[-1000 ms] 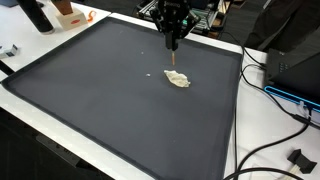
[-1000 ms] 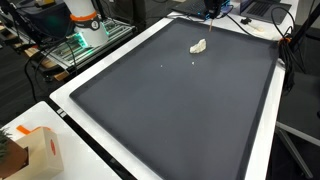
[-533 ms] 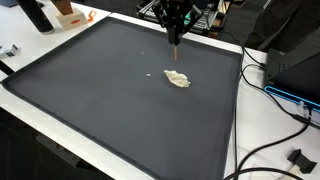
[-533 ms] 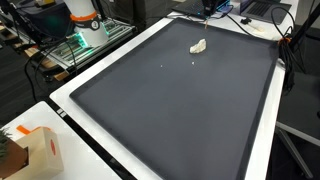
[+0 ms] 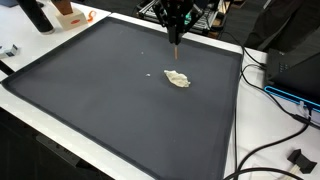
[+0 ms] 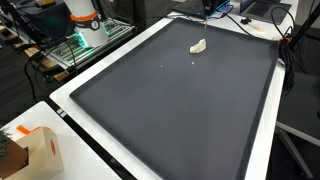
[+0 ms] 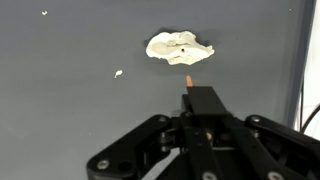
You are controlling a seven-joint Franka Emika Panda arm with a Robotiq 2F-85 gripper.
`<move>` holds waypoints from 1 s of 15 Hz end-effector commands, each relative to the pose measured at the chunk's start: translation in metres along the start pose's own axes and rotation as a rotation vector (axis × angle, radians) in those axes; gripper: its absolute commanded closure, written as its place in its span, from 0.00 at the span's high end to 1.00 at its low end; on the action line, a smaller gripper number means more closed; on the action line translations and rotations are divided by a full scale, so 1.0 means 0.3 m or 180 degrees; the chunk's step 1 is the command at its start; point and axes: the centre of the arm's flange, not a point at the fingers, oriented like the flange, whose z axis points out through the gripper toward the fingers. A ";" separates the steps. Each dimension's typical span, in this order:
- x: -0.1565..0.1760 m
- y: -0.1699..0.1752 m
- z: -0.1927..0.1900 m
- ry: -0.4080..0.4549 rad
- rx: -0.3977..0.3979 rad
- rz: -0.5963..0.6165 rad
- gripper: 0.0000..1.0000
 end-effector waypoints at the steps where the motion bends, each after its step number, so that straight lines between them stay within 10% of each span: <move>1: 0.000 0.000 0.000 0.0000 0.0000 0.0000 0.03; 15: -0.014 -0.006 0.217 -0.0383 0.0389 -0.0472 0.03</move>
